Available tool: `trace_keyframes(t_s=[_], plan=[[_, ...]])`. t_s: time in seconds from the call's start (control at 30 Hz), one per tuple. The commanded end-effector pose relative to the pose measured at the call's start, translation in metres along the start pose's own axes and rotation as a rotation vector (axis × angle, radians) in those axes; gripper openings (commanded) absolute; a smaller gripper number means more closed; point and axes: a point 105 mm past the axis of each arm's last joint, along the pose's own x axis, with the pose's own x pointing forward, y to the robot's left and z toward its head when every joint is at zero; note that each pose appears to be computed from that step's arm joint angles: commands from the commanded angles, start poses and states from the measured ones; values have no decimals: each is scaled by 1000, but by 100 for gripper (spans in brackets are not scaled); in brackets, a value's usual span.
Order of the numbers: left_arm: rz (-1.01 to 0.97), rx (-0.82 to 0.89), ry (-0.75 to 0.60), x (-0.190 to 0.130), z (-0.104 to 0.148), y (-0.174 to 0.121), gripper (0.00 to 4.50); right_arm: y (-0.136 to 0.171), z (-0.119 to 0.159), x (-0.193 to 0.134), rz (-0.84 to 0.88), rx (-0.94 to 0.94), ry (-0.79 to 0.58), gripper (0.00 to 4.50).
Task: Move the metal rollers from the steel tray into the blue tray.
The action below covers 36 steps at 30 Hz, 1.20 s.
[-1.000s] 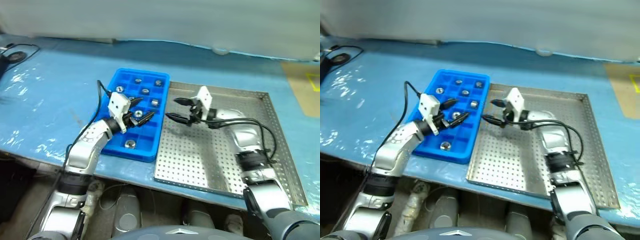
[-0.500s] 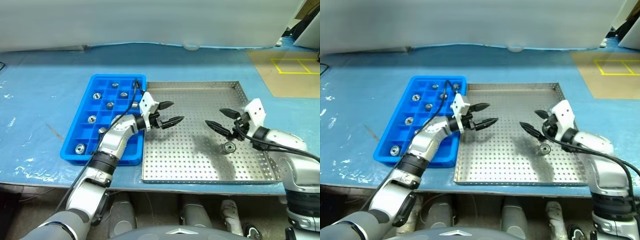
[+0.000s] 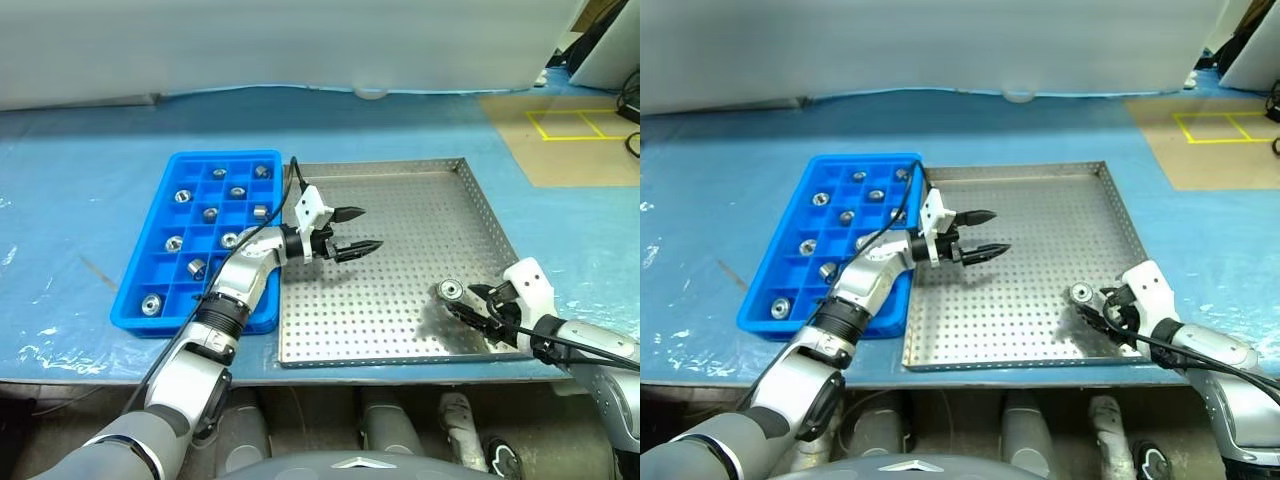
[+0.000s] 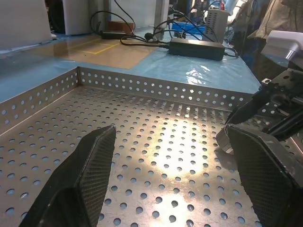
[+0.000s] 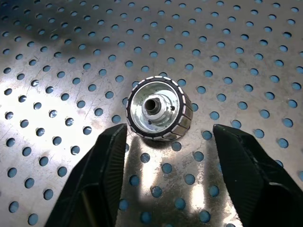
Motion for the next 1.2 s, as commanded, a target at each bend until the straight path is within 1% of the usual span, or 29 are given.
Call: trace_keyframes(t_s=[0.03, 0.13, 0.17, 0.2, 0.33, 0.43, 0.53, 0.63, 0.7, 0.93, 1.1, 1.2], plan=[[1, 46, -28, 0, 12, 3, 399, -1, 17, 2, 1, -42, -55, 170], [16, 48, -26, -4, 12, 5, 399, -1, 20, 6, 12, -48, -64, 66], [25, 50, -23, -5, 11, 6, 399, -1, 22, 7, 16, -51, -69, 24], [32, 51, -21, -7, 11, 6, 399, -1, 24, 8, 20, -54, -73, 3], [51, 53, -21, -11, 11, 8, 399, -3, 32, 13, 40, -73, -86, 3], [69, 56, -20, -14, 10, 9, 399, -4, 45, 17, 52, -69, -141, 3], [83, 57, -15, -17, 9, 10, 399, -5, 54, 19, 58, -69, -174, 61], [94, 57, -15, -19, 9, 11, 399, -9, 55, 23, 48, -69, -175, 165], [98, 57, -14, -20, 9, 10, 399, -9, 53, 26, 56, -64, -163, 226], [94, 53, -14, -20, 9, 10, 399, -3, 42, 37, 91, -44, -124, 226], [9, 14, -12, -20, 10, -2, 399, 4, 37, 47, 115, -48, -105, 226], [-65, 7, 31, -22, 5, -13, 399, 4, 39, 48, 112, -58, -112, 169]])
